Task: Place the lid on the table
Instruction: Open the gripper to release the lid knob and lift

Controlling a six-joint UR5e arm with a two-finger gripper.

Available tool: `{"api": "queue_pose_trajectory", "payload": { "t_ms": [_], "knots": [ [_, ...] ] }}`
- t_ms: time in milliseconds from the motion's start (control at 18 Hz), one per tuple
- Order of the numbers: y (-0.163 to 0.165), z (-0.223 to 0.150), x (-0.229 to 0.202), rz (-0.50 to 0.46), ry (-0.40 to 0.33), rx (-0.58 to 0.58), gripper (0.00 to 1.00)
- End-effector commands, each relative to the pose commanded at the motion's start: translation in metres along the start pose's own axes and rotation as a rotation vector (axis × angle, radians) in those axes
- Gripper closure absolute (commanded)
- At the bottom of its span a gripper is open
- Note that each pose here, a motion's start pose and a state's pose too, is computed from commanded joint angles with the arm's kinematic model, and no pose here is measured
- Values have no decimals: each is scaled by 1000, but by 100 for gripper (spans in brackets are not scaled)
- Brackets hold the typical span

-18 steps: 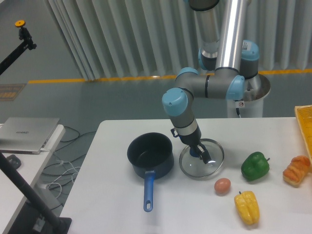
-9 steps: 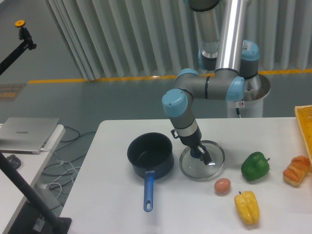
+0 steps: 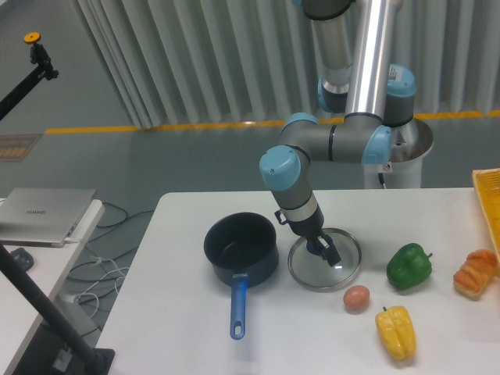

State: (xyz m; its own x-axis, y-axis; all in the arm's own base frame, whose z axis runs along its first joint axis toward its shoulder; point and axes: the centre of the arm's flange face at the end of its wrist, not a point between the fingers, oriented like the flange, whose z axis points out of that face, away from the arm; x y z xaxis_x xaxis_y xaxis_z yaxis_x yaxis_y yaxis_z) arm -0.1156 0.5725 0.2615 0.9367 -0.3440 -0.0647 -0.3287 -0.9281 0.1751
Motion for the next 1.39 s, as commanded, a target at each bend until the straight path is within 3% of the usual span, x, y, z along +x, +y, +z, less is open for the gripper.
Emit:
{"api": "queue_pose_trajectory", "payload": {
  "t_ms": [167,722,1056,1389],
  "knots": [
    [0,-2,0,1,-3,3,27],
    [6,-35,-10,-11,-42,51,24],
    [32,-66,-24,-50,-70,86,19],
    [70,-101,-39,-103,-96,116,8]
  ]
}}
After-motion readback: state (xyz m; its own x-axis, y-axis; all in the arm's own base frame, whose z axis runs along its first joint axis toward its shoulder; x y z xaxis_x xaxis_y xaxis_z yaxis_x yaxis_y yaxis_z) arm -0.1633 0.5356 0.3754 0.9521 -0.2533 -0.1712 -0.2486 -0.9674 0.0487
